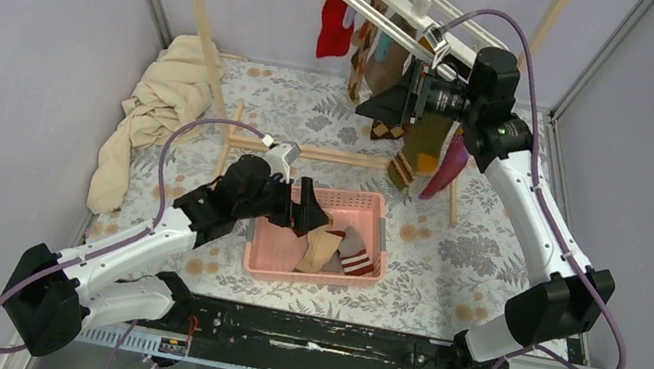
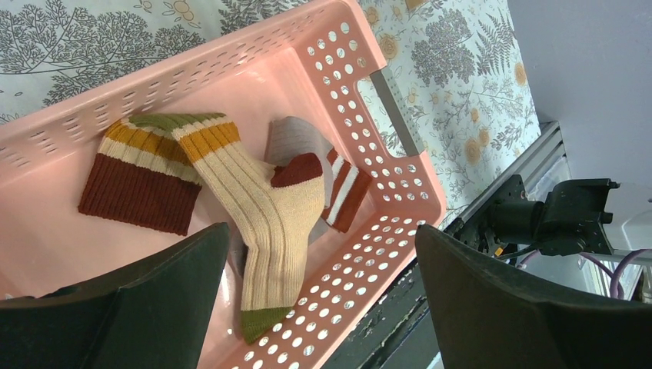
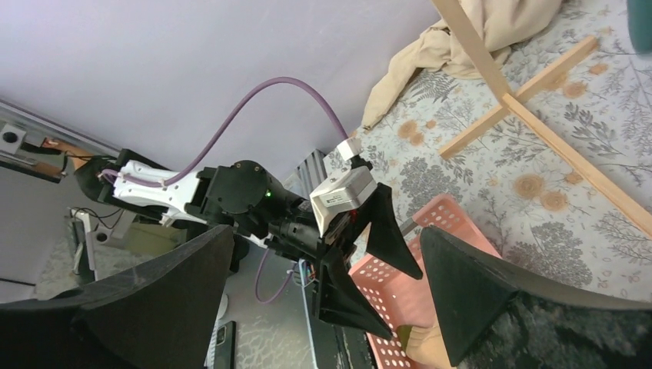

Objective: Remove the socks clipped to the hanger
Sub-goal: Adjust the hanger on the clothesline.

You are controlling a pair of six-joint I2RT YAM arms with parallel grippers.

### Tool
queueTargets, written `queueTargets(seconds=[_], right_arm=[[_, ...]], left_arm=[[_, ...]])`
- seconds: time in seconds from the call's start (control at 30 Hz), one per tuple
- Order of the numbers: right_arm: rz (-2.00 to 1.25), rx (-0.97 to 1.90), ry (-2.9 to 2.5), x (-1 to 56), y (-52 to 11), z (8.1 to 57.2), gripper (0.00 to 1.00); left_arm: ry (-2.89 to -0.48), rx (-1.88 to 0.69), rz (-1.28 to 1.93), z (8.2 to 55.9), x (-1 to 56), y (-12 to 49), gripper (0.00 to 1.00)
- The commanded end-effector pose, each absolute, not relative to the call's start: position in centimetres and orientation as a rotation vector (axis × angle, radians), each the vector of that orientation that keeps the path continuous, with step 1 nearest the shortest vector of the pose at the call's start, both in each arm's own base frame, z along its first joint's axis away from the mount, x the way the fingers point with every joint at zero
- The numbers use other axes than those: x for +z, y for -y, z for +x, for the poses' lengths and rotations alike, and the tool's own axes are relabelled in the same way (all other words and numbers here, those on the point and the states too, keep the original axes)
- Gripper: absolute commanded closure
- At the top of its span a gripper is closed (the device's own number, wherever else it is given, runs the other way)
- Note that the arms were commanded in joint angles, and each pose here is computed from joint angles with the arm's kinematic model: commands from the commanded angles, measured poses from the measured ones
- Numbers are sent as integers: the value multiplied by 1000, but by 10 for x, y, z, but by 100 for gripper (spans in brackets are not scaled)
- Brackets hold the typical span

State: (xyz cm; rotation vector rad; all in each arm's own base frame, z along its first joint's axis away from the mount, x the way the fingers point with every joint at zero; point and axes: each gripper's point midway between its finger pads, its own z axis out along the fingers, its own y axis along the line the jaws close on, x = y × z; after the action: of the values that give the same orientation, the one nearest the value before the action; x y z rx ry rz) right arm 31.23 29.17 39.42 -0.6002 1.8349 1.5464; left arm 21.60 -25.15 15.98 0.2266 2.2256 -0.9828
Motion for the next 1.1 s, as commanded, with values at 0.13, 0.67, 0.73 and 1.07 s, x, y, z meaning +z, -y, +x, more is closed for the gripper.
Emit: queueTargets(seconds=[0.13, 0.67, 0.73, 1.07], right_arm=[[-577, 1544, -1949, 400, -285, 302, 0], [-389, 1286, -2030, 394, -272, 343, 0], [-360, 1237, -2030, 393, -268, 348, 0], [-503, 1218, -1670, 428, -264, 332, 0]], left_arm=[[-2155, -1022, 220, 222, 167, 259, 1], [-2145, -1027, 220, 220, 165, 258, 1], [-2149, -1024, 220, 220, 163, 258, 1], [-2146, -1018, 228, 223, 161, 260, 1]])
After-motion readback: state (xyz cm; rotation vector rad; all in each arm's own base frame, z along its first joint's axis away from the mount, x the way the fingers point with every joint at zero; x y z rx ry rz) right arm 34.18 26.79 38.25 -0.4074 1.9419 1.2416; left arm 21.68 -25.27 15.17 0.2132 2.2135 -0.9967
